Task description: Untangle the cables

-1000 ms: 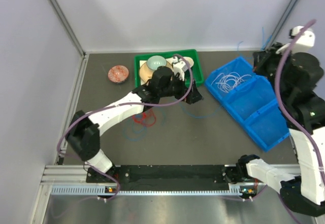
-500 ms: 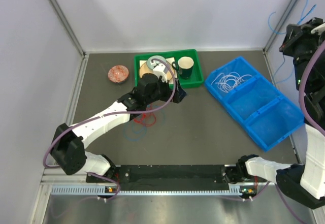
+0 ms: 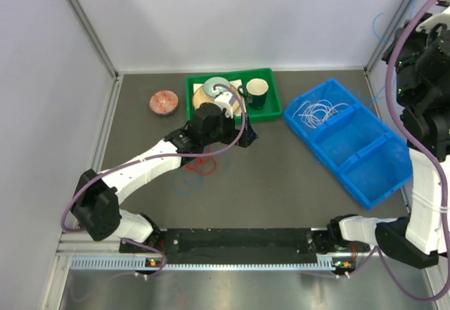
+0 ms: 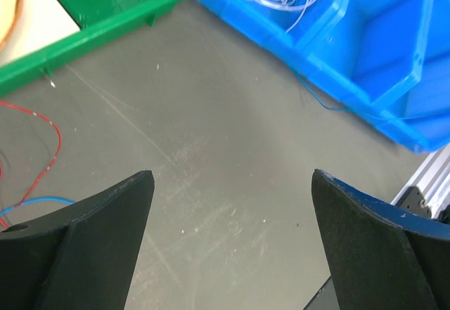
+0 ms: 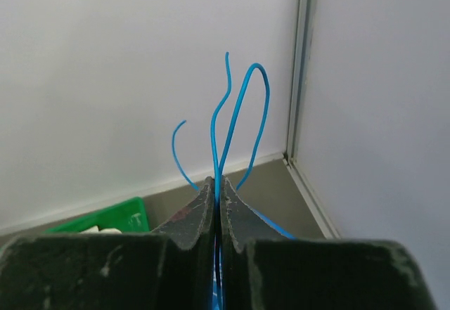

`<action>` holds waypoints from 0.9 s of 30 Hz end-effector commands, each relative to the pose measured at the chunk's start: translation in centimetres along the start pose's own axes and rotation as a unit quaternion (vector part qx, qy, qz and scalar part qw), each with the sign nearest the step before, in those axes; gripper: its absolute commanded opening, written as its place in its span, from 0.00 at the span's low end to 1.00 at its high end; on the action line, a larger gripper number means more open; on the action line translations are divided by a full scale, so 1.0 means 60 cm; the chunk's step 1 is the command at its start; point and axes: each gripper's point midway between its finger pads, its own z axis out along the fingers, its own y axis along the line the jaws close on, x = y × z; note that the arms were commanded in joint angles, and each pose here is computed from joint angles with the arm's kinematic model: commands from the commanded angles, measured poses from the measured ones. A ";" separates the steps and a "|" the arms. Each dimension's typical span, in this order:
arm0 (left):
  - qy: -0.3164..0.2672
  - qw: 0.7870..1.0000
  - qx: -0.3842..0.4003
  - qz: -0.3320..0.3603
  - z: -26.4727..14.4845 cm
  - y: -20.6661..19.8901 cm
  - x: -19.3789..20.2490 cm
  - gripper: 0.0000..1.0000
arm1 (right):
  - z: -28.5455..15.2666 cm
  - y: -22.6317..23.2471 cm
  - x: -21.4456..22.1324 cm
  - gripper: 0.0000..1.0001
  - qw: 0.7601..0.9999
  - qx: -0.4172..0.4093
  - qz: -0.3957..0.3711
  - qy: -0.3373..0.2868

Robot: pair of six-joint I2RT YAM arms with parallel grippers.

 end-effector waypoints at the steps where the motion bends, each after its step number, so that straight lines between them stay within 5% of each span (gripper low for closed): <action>1: 0.007 1.000 0.007 0.010 0.005 -0.005 -0.002 0.99 | 0.030 0.008 0.056 0.00 0.999 -0.023 0.027 0.039; 8: 0.028 1.000 -0.005 0.013 0.010 0.007 0.016 0.99 | 0.078 -0.032 0.119 0.00 0.991 -0.020 0.097 0.091; 19: 0.032 0.999 -0.017 0.018 0.016 0.015 0.017 0.99 | 0.104 -0.066 0.115 0.00 0.990 -0.002 0.106 0.089; 27: 0.045 0.999 -0.019 0.016 0.021 0.021 0.033 0.99 | 0.106 -0.075 0.212 0.00 0.984 0.014 0.118 0.136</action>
